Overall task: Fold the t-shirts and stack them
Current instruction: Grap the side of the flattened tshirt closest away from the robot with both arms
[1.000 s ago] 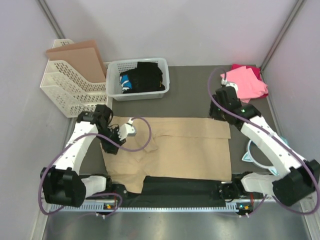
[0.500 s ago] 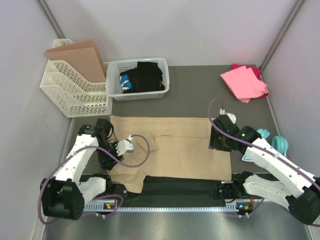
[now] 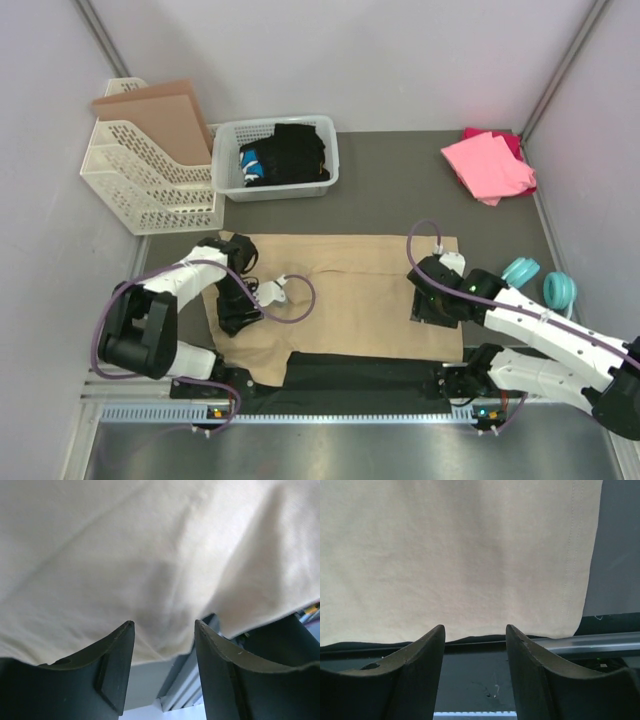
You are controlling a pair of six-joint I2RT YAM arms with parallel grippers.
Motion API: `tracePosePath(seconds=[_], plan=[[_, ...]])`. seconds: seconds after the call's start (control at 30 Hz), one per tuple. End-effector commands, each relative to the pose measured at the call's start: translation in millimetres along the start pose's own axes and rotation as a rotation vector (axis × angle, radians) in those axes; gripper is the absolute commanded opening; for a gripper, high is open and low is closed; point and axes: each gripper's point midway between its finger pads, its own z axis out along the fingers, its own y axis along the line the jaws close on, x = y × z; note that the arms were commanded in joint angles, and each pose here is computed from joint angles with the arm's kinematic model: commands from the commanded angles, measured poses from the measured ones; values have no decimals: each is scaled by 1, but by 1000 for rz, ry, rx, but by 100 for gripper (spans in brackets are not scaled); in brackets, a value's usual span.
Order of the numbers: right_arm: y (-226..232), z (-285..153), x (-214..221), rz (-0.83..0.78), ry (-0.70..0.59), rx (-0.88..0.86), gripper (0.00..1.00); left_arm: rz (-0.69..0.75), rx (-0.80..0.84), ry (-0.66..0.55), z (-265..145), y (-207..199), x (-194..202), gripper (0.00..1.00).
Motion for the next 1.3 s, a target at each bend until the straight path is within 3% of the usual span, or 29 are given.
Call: tracePosePath(seconds=[0.0,0.1,0.2,0.23,0.37,0.47,0.8,1.1,1.27], plan=[[-1,2,0,55,-32,15,53,6,-62,-16,12,18,-9,57],[-2,4,1,58,-32,21,53,2,-41,0,23,19,-8,56],[-2,4,3,61,-28,17,53,-3,-50,16,31,23,-6,48],[-2,5,3,63,-26,17,53,-2,-46,18,33,23,-5,36],[-1,6,4,65,-28,10,52,-17,-40,37,38,24,-3,6],[1,7,2,64,-30,10,52,-13,-47,25,34,26,-6,0],[10,10,-20,30,-80,50,47,-2,-261,-13,-21,87,-37,0],[16,20,-41,25,-104,66,45,-43,-329,-22,-43,131,-46,0],[7,25,-45,18,-112,113,45,-82,-428,-21,-50,150,-35,17]])
